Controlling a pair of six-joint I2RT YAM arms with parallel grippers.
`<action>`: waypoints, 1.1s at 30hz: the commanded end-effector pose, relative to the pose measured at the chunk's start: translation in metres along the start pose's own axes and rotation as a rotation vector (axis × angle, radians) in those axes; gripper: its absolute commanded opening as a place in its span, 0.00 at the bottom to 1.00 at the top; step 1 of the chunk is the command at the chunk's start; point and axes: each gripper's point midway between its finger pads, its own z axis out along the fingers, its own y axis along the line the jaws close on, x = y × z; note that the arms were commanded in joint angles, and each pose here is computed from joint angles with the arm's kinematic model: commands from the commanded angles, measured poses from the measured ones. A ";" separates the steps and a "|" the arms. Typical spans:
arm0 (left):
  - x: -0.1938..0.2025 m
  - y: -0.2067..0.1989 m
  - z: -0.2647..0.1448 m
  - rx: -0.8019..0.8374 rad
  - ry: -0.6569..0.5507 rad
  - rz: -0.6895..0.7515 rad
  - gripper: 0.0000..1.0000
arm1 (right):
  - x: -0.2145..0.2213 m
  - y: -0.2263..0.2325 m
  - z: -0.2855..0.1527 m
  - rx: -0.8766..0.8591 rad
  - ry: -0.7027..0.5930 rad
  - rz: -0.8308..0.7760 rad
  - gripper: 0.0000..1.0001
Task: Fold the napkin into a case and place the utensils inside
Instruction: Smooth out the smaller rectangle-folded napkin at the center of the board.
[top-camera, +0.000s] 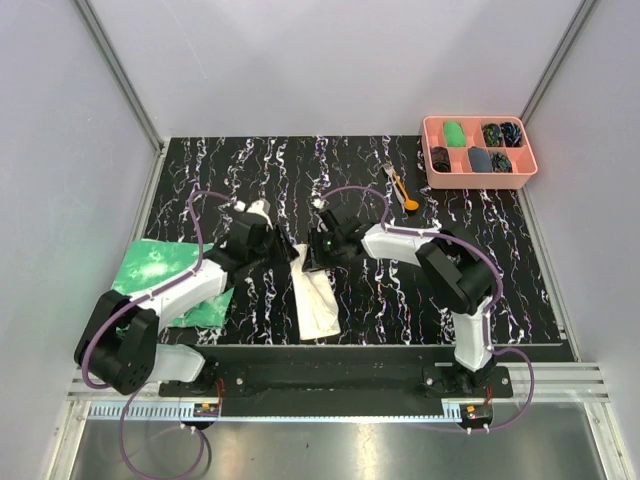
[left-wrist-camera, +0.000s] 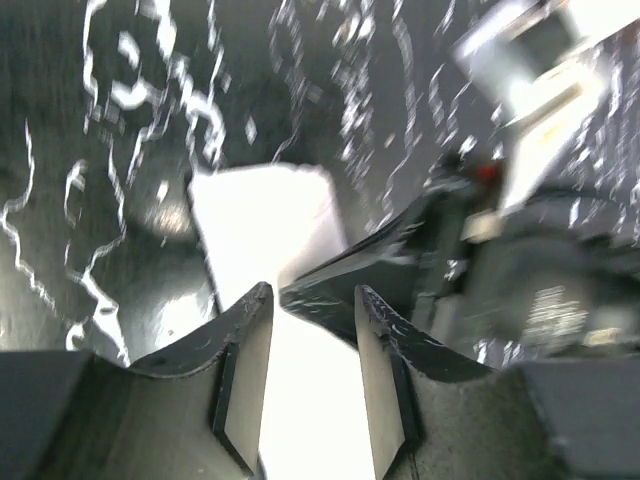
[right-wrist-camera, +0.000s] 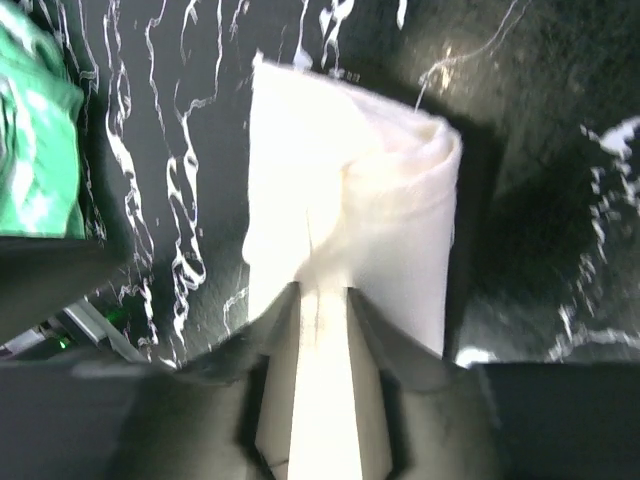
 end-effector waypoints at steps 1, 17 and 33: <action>0.042 0.017 -0.006 0.028 0.097 -0.024 0.41 | -0.010 0.017 -0.039 -0.018 -0.031 -0.053 0.41; 0.114 0.005 -0.046 0.159 0.232 -0.083 0.42 | 0.076 0.026 -0.094 0.085 0.138 -0.225 0.87; 0.150 0.019 -0.039 0.055 0.291 -0.109 0.25 | 0.110 0.018 -0.076 0.255 0.192 -0.288 0.75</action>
